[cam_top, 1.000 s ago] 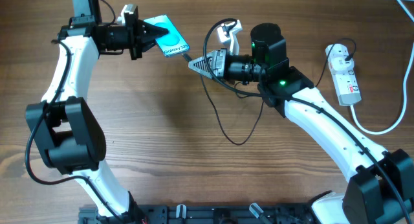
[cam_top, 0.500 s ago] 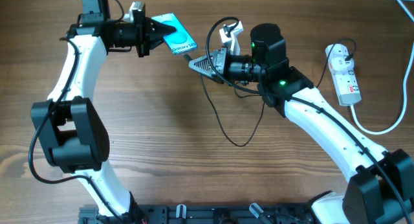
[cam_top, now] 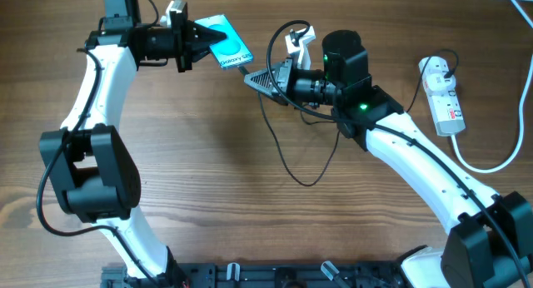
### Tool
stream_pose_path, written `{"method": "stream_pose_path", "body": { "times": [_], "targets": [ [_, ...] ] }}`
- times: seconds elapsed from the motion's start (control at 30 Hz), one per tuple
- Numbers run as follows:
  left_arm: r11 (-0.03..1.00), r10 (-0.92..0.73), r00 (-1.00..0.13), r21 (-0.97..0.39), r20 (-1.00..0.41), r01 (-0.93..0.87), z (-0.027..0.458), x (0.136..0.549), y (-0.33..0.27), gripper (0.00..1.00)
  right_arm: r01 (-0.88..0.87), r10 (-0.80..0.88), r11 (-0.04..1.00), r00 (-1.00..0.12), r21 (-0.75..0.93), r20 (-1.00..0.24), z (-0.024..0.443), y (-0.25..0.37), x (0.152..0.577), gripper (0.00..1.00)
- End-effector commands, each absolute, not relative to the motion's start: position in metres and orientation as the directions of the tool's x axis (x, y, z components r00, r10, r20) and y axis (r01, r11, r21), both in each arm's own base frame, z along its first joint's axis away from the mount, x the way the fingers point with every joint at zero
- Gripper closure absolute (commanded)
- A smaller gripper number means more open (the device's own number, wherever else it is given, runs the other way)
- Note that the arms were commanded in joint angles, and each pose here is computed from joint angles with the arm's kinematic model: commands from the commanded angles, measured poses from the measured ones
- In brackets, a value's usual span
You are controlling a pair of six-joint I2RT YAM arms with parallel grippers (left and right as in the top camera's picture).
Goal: Plug charger to phone and switch on socket
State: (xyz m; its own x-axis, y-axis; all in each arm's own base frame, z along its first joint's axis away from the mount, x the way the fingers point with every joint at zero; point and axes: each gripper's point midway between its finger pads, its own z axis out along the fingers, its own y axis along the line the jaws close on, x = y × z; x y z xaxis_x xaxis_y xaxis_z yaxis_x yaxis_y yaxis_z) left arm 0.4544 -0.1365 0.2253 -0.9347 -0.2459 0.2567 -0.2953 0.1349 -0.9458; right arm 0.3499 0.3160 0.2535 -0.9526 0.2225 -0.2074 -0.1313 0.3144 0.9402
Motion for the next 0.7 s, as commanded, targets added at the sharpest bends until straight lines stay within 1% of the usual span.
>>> {"method": "stream_pose_path", "body": {
  "times": [0.0, 0.67],
  "targets": [
    [0.096, -0.200, -0.951, -0.962, 0.234, -0.257, 0.2460, 0.4480, -0.1387, 0.96, -0.161, 0.247, 0.296, -0.939, 0.941, -0.239, 0.2699, 0.3153, 0.3495, 0.96],
    [0.076, -0.178, -0.951, -0.960, 0.251, -0.268, 0.2494, 0.4439, -0.1397, 0.96, -0.179, 0.271, 0.316, -0.924, 0.932, -0.269, 0.2690, 0.3123, 0.3557, 0.96]
  ]
}}
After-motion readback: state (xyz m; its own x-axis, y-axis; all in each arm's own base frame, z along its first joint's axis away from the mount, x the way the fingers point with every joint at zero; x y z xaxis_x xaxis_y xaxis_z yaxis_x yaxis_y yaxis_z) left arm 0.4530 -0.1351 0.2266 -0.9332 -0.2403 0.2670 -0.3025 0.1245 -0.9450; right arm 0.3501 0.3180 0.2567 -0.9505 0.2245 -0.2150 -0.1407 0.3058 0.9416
